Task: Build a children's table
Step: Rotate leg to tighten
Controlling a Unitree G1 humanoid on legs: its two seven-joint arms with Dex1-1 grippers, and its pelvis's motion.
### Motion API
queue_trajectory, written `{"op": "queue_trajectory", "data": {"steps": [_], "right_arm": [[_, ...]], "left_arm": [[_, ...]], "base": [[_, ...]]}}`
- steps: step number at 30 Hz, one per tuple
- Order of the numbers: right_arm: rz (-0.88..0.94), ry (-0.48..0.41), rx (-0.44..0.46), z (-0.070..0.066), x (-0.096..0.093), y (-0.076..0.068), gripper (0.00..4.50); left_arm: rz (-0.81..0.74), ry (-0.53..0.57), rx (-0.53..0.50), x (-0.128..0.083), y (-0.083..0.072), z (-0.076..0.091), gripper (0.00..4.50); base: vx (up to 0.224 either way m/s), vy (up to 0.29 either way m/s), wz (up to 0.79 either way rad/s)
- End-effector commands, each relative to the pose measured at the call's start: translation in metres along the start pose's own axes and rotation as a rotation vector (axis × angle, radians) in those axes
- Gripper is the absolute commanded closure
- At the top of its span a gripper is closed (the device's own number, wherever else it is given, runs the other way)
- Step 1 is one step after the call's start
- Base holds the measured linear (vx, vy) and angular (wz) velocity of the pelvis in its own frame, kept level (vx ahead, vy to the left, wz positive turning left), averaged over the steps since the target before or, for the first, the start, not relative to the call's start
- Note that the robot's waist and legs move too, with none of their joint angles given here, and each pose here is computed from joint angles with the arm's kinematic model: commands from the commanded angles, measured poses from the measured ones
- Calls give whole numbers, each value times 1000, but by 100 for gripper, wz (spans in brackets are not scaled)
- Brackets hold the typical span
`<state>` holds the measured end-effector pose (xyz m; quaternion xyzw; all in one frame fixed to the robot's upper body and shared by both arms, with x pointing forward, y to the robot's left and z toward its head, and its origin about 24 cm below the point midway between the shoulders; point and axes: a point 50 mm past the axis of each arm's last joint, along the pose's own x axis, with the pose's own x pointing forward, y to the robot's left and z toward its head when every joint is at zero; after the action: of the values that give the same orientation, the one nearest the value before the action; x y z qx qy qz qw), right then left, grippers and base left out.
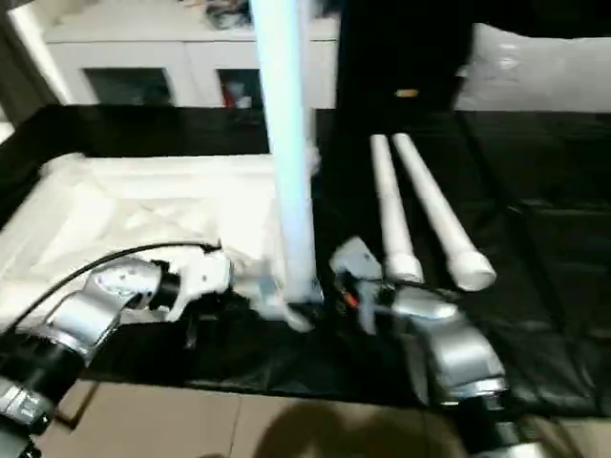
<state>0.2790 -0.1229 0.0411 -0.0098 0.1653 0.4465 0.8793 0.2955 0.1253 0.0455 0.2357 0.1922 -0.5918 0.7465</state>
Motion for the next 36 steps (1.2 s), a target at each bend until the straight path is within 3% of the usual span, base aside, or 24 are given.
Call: {"op": "queue_trajectory", "data": {"steps": [1, 5, 8, 10, 11, 17, 19, 24, 32, 36], "right_arm": [[-131, 35, 61, -5, 20, 2, 178], [-261, 24, 92, 0, 46, 7, 178], [-296, 15, 104, 4, 51, 7, 178], [-298, -21, 143, 8, 50, 4, 122], [-299, -30, 148, 9, 49, 3, 122], [-284, -77, 93, 8, 27, -9, 70], [-208, -85, 10, 10, 10, -12, 57], [-118, -70, -69, 12, -8, -15, 10], [77, 36, -205, 12, -37, -18, 10], [180, 64, -208, 12, -41, -13, 10]], "left_arm": [[6, -69, -40, 25, -15, 17, 450], [96, -79, -85, 38, -19, 30, 450], [131, -83, -99, 43, -19, 35, 450], [161, -79, -105, 46, -18, 40, 450], [167, -75, -104, 46, -17, 40, 450], [200, -14, -60, 38, -8, 32, 450], [164, 9, -26, 30, -5, 24, 450], [106, 46, 31, 23, -1, 15, 450], [-138, 76, 177, 7, -5, 4, 450], [-191, 85, 202, 5, -5, 2, 450]], "base": [[0, 0, 0], [0, 0, 0], [0, 0, 0], [0, 0, 0], [0, 0, 0], [0, 0, 0], [0, 0, 0], [0, 0, 0], [0, 0, 0], [0, 0, 0]]}}
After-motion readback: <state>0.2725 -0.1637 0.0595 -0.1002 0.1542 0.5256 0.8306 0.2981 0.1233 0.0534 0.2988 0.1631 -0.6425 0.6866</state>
